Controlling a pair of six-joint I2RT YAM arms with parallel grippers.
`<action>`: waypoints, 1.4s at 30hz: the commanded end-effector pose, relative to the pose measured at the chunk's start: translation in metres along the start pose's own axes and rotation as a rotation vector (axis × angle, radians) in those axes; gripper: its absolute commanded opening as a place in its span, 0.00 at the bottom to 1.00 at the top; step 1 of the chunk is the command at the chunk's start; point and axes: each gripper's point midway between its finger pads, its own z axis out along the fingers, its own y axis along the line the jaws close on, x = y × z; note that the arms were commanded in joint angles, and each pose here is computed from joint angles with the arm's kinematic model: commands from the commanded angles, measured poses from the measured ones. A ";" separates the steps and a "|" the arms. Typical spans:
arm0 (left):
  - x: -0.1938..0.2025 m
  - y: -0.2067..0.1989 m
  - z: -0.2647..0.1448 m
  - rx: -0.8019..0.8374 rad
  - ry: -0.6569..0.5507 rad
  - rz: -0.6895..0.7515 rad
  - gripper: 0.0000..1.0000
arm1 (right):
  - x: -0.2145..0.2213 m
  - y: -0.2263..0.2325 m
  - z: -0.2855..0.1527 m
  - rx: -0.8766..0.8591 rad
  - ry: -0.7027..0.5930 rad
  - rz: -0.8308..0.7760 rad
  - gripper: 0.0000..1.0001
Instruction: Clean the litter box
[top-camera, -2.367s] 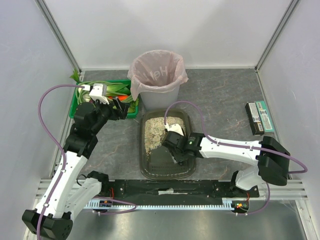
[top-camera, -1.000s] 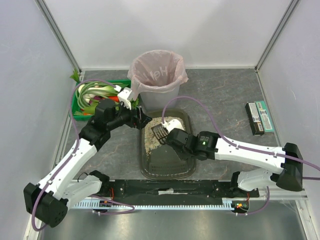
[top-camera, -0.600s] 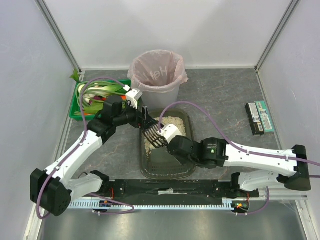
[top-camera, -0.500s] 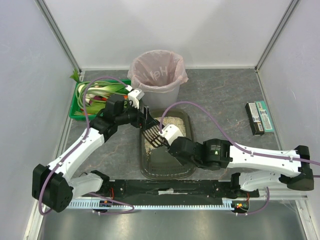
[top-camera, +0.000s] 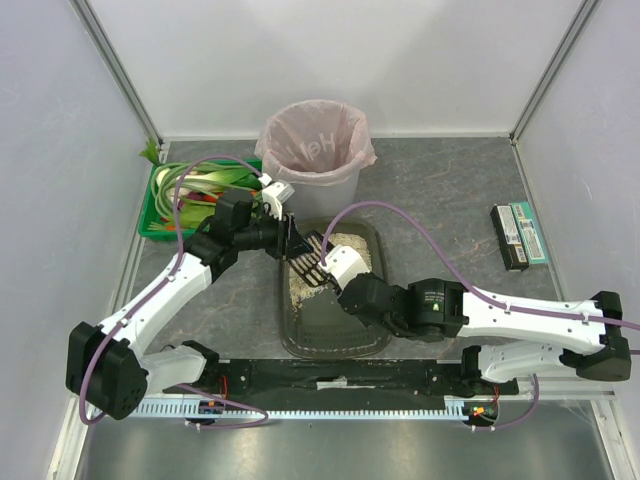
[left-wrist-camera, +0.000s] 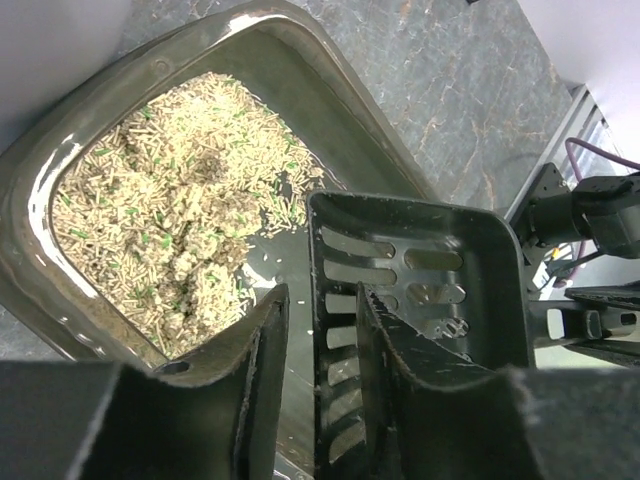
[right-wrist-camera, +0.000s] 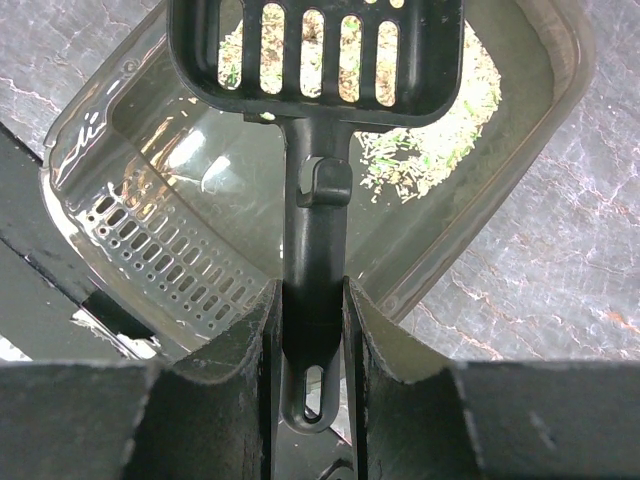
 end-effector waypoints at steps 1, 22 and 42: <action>-0.016 -0.016 -0.003 0.054 -0.022 0.009 0.33 | -0.029 -0.001 -0.006 0.020 -0.087 0.025 0.00; -0.012 -0.027 -0.018 0.056 -0.087 -0.252 0.02 | -0.060 -0.007 -0.023 -0.002 -0.264 0.110 0.74; -0.016 -0.014 -0.043 0.214 -0.070 -0.582 0.02 | -0.082 -0.003 -0.061 -0.207 -0.577 0.215 0.79</action>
